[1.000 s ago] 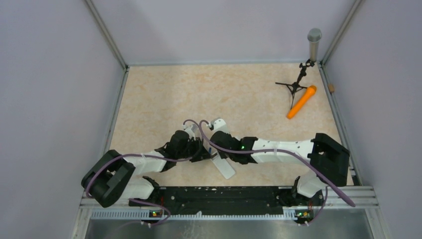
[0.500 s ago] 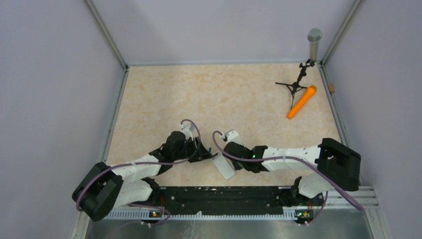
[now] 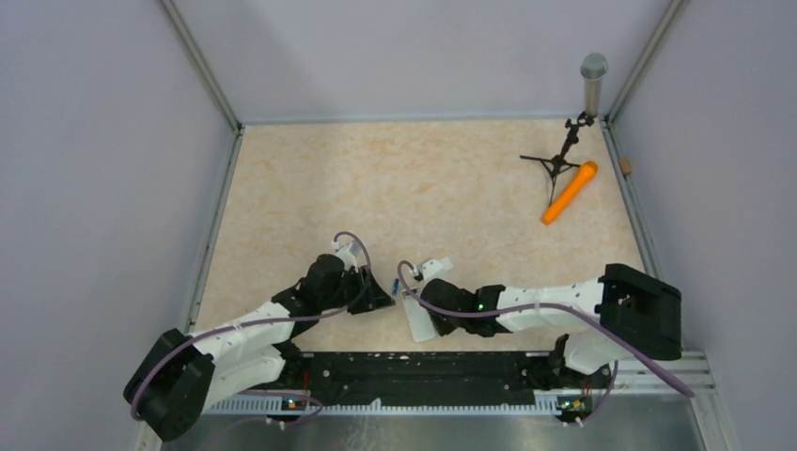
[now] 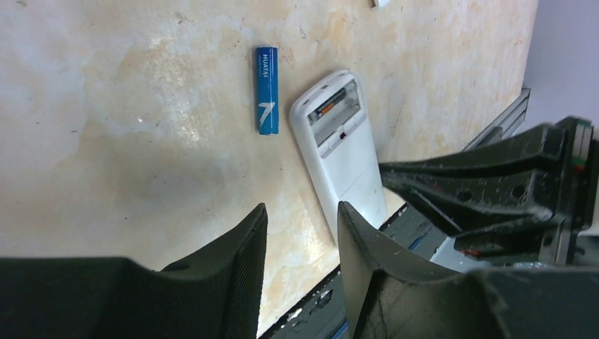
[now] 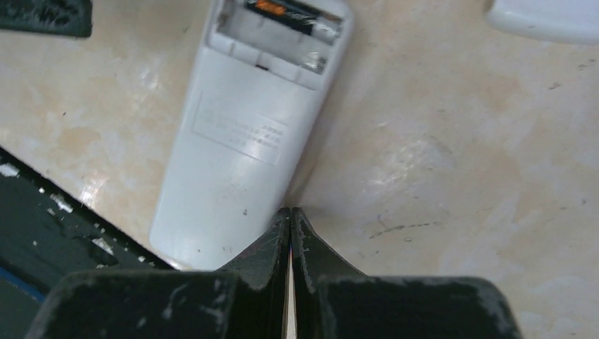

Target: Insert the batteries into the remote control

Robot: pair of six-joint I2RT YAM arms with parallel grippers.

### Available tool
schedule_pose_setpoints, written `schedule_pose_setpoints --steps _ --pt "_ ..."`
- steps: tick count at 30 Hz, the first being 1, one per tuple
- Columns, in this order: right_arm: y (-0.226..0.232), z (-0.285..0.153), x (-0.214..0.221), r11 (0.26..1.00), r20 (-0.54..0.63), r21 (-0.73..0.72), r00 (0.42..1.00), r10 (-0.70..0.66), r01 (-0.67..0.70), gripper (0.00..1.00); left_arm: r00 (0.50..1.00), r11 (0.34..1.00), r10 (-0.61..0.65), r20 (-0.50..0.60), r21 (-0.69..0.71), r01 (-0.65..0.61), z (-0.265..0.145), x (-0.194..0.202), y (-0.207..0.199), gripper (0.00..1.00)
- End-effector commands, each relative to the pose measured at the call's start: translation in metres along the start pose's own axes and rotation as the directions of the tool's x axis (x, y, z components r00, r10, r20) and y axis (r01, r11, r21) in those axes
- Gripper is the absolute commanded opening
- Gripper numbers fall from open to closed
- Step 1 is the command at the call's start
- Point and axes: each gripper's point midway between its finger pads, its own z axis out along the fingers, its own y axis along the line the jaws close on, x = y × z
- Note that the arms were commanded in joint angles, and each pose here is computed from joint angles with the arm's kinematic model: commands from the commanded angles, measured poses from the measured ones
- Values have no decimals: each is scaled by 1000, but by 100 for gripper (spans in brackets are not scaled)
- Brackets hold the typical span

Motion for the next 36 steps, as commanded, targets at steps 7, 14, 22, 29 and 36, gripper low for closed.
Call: schedule_pose_setpoints --steps 7,14,22,29,36 --pt "56 -9 12 994 -9 -94 999 -53 52 0 996 999 18 83 -52 -14 -13 -9 8 43" --pt "85 1 -3 989 25 -144 999 -26 29 0 993 996 29 115 -87 -19 -22 -11 15 44" --pt "104 7 -31 989 80 -151 997 13 0 0 988 994 32 152 -106 -16 -31 -11 20 45" --pt "107 23 -53 991 107 -118 991 77 -65 0 985 993 41 167 -116 -21 -37 -10 24 45" --pt "85 37 -71 989 158 -40 976 150 -146 0 981 991 55 184 -130 -31 -41 -12 26 45"
